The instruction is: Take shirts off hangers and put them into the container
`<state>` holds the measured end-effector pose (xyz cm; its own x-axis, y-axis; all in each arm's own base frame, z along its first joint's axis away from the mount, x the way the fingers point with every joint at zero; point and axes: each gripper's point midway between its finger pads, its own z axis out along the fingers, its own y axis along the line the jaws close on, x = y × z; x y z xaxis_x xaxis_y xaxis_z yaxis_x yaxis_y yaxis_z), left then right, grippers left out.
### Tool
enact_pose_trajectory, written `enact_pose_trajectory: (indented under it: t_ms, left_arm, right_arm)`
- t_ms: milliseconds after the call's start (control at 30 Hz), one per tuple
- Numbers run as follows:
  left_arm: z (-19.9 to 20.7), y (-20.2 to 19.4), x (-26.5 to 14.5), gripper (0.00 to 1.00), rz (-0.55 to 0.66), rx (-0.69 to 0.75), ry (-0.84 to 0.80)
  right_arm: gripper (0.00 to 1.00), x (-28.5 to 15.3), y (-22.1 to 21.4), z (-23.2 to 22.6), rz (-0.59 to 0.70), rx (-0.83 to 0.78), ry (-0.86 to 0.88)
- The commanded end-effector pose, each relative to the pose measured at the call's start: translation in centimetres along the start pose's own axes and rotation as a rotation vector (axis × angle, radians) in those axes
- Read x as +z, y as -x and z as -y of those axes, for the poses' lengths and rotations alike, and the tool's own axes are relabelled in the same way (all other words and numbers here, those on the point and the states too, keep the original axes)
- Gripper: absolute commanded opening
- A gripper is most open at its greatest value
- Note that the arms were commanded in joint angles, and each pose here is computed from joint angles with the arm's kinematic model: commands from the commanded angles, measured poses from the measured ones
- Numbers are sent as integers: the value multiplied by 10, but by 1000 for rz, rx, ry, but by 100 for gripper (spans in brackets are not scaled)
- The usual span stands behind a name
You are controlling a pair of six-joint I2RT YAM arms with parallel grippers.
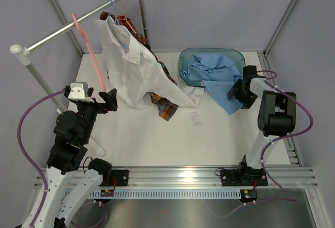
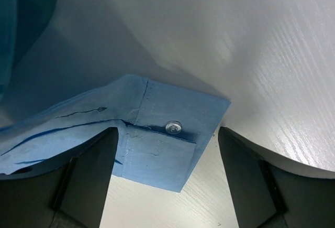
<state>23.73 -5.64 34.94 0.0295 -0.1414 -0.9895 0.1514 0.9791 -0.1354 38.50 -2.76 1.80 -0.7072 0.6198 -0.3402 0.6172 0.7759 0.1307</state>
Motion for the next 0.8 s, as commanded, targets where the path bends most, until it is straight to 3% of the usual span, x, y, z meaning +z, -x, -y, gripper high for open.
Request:
enact_pose_trajectory:
  t_ms: [0,200,433,533,567,667,767]
  left_arm:
    - [2,14,0,99,63,-14,-10]
    - [0,14,0,99,62,-11,-3]
    - [-2,17,-3,99,76,-11,4]
    - [-2,18,-3,99,78,-10,6]
    - [-2,18,-3,99,78,-10,6]
    - [-4,18,-4,99,82,-8,13]
    - [-5,21,-6,99,91,-9,20]
  right_arm:
    - [86,-6,-1,-2,-40,-7,1]
    - [74,-2,0,-2,-75,-17,-31]
    - [48,0,1,-1,-78,-7,-61]
    - [30,1,1,-1,-73,-16,-85]
    - [18,1,1,-1,-67,-20,-94]
    - [1,0,5,-1,-48,-20,-97]
    - [0,-6,6,-6,-21,-16,-58]
